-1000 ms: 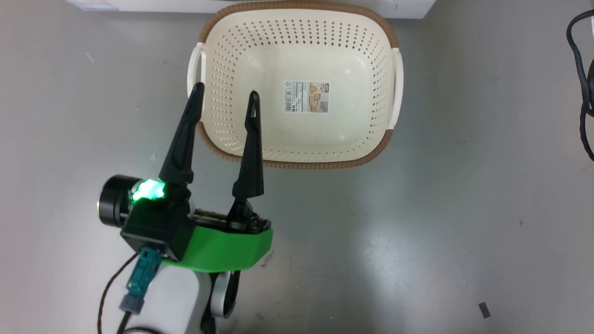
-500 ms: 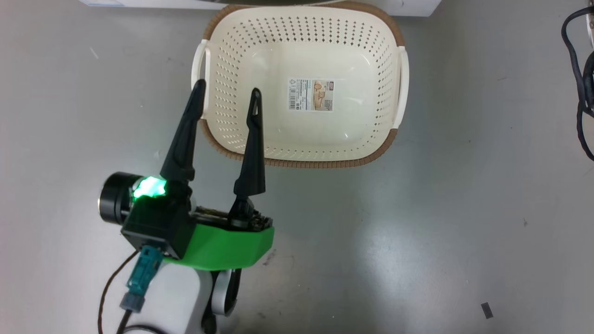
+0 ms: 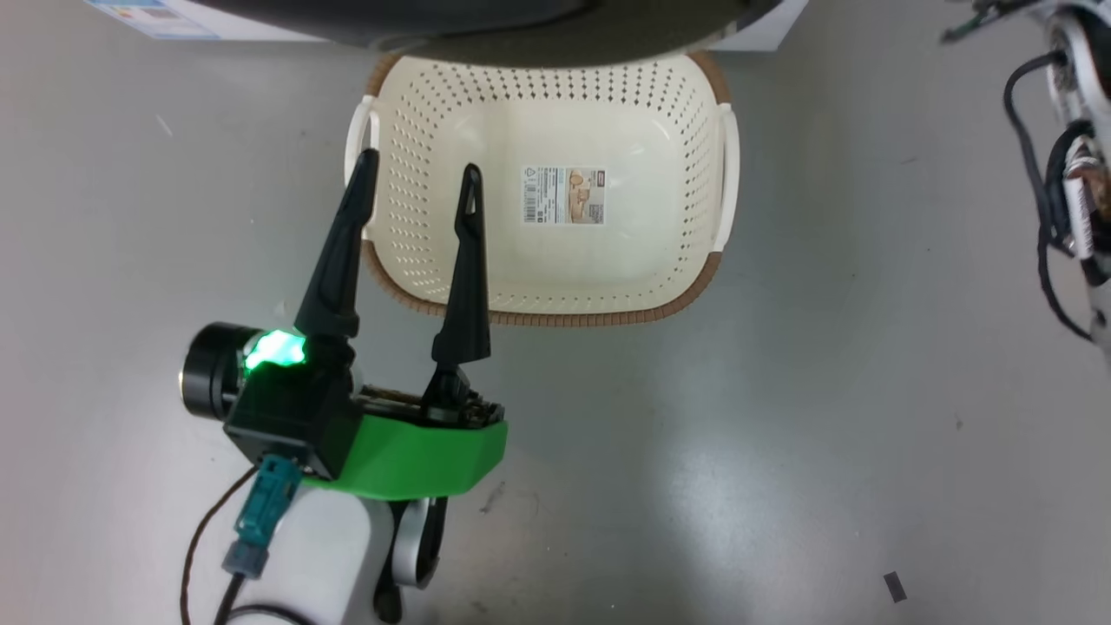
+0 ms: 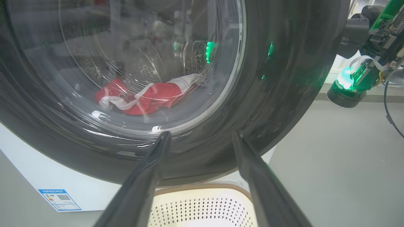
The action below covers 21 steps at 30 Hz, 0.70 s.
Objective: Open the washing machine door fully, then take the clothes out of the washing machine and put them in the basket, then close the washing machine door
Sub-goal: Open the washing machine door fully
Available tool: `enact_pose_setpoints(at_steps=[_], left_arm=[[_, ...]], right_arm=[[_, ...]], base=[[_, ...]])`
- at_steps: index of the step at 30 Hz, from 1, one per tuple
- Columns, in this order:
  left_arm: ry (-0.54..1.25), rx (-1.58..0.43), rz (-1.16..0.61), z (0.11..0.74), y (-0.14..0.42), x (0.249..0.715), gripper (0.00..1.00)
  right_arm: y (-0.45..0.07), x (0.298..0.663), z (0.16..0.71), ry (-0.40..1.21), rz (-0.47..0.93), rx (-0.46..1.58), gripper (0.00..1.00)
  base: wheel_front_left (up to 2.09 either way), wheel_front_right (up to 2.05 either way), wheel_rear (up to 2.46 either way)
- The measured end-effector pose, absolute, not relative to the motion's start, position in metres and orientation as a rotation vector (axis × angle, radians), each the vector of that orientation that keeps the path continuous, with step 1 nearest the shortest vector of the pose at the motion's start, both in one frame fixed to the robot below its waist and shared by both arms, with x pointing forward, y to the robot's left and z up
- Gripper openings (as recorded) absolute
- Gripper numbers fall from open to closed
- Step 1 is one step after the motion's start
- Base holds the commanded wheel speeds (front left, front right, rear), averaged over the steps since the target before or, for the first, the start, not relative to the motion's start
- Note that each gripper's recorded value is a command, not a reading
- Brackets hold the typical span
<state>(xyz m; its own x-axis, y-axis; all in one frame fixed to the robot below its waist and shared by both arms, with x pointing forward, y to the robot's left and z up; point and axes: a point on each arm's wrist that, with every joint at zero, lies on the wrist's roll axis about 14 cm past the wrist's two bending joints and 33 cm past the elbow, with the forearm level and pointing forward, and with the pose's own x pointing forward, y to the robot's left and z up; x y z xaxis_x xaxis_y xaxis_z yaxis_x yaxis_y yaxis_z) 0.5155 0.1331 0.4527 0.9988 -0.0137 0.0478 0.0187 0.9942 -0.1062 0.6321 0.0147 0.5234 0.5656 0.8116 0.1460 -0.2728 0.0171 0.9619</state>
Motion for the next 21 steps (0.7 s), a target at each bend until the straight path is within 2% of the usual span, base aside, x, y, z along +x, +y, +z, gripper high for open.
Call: enact_pose_setpoints(at_steps=[13, 21], left_arm=[[-0.072, -0.097, -0.009, 0.469, 0.136, 0.509, 1.0], [-0.083, -0.097, -0.014, 0.48, 0.136, 0.501, 1.0]], right_arm=[[0.027, 0.598, 0.532, 0.579, 0.943, 1.305, 0.0], [0.031, 0.575, 0.534, 0.608, 0.954, 1.242, 0.0]], base=[[0.0, 0.0, 0.0], [0.0, 0.0, 0.0]])
